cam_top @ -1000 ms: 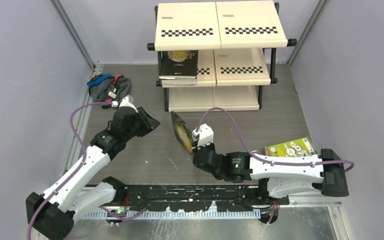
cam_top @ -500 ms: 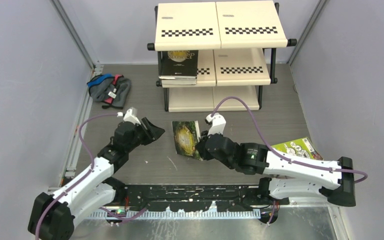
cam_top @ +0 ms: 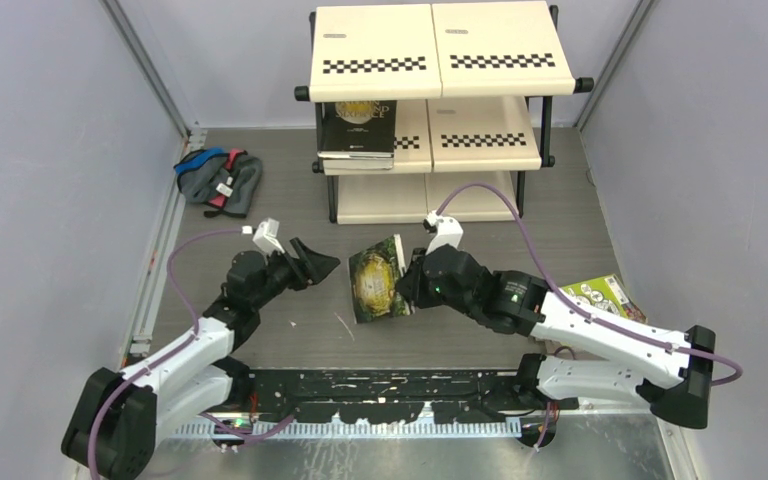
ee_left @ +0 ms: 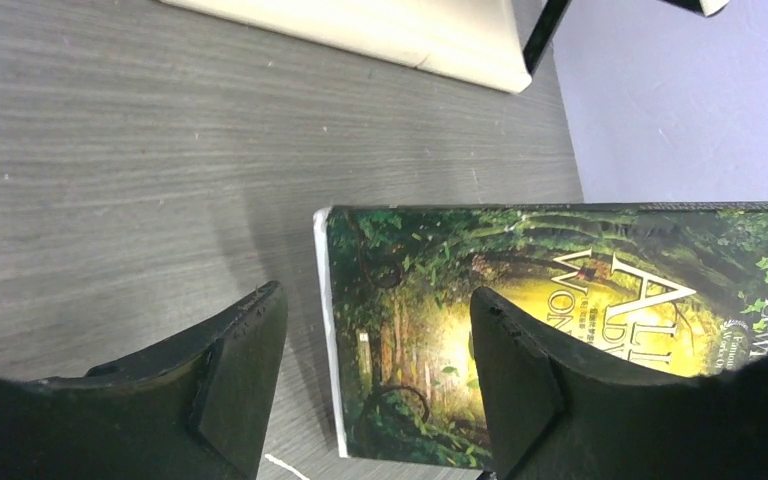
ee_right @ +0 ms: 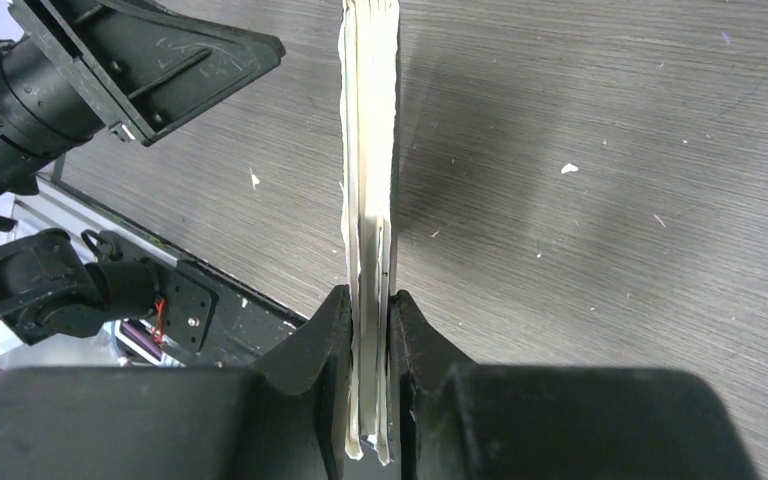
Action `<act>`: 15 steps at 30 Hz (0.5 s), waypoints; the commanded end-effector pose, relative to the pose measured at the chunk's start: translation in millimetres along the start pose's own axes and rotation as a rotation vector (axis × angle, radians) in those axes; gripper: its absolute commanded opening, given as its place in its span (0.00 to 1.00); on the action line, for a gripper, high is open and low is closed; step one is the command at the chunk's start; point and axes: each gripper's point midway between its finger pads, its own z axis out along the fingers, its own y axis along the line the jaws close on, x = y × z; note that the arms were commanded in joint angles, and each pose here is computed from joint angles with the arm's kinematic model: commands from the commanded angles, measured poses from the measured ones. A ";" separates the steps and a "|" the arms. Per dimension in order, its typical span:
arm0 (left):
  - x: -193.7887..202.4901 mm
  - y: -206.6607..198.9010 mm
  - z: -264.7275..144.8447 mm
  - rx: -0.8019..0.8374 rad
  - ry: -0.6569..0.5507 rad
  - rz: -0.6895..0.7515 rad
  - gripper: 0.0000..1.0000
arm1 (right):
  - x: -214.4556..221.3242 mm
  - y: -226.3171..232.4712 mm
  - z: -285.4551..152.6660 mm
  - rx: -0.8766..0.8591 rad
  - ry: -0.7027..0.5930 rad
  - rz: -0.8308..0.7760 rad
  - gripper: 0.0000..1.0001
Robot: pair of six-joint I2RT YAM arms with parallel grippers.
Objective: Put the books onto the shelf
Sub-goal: Pick up the book from the center of the board.
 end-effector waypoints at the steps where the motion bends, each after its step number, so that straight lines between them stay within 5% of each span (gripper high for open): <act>1: -32.7 -36.0 -1.6 0.146 -0.078 0.079 0.69 | -43.3 46.6 -15.8 -0.138 -0.069 0.028 0.01; 15: -24.7 -67.0 -1.9 0.411 -0.022 0.195 0.73 | -40.9 61.0 -28.8 -0.149 0.105 -0.124 0.01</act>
